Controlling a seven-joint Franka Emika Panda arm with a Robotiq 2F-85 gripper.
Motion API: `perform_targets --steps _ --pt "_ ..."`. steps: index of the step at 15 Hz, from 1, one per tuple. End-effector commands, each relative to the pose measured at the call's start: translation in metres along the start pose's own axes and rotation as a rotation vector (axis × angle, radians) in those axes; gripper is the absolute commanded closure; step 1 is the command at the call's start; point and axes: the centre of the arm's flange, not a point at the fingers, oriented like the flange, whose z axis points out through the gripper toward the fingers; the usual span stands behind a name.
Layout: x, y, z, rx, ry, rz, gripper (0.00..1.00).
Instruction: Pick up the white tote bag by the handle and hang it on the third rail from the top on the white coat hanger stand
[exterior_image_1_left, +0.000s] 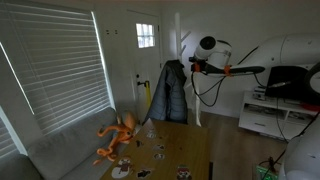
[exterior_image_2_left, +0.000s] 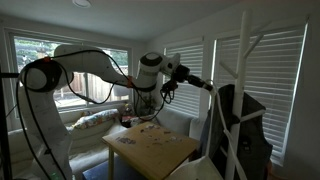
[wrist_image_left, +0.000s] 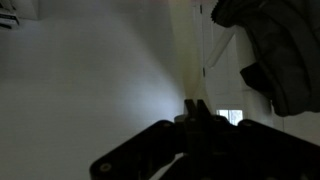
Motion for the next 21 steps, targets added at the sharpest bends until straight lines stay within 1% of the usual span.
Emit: perform_targets --steps 1,5,12,17,19,21 --pt "0.014 -0.007 -0.033 0.009 0.092 0.016 0.99" --pt "0.034 -0.013 -0.055 0.008 0.172 0.024 0.99" --pt "0.064 -0.017 -0.074 -0.042 0.284 0.053 0.99" --pt "0.081 -0.019 -0.070 -0.085 0.325 0.110 0.99" --pt "0.086 -0.024 -0.066 -0.071 0.339 0.129 0.99" --pt "0.087 -0.029 -0.061 -0.057 0.334 0.139 0.99"
